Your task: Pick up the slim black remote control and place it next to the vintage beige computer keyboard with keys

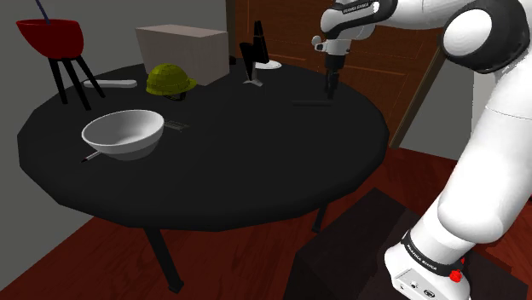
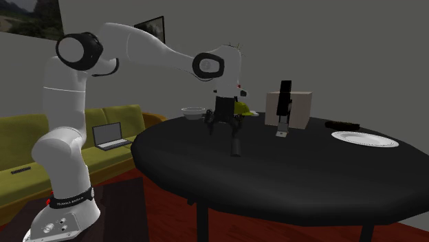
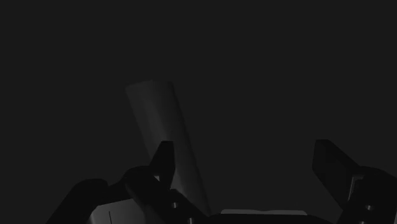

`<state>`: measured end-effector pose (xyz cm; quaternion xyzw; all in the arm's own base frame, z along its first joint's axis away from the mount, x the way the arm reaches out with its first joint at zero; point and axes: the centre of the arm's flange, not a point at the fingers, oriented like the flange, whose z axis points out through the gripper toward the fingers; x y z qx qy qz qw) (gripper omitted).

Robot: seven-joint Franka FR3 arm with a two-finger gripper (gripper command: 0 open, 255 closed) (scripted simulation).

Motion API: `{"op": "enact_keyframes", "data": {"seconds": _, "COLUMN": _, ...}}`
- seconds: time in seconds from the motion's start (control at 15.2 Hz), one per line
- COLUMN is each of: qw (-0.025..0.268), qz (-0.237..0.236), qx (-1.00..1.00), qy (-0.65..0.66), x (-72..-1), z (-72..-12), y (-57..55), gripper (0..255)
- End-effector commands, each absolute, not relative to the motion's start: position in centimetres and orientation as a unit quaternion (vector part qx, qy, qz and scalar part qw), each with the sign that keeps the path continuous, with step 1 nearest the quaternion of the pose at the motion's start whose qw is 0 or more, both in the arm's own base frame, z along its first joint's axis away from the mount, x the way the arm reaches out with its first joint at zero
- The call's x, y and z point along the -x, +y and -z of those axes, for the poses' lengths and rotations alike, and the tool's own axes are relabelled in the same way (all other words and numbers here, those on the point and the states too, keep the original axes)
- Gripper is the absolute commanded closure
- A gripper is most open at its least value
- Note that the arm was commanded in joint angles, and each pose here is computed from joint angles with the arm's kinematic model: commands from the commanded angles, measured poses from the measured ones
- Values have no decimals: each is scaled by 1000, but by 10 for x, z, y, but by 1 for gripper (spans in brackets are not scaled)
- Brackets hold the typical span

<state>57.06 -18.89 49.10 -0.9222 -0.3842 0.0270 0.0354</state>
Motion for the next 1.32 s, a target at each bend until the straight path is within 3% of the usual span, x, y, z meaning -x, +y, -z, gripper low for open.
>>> {"op": "enact_keyframes", "data": {"seconds": 0.0, "qw": 35, "qz": -25, "qx": 911, "qy": -411, "x": -595, "z": -485, "y": -197, "gripper": 0}}
{"op": "enact_keyframes", "data": {"seconds": 0.26, "qw": 34, "qz": -23, "qx": 892, "qy": -450, "x": -635, "z": -475, "y": -203, "gripper": 0}}
{"op": "enact_keyframes", "data": {"seconds": 0.73, "qw": 34, "qz": -23, "qx": 892, "qy": -450, "x": -632, "z": -435, "y": -202, "gripper": 0}}
{"op": "enact_keyframes", "data": {"seconds": 1.25, "qw": 34, "qz": -23, "qx": 892, "qy": -450, "x": -632, "z": -435, "y": -202, "gripper": 0}}
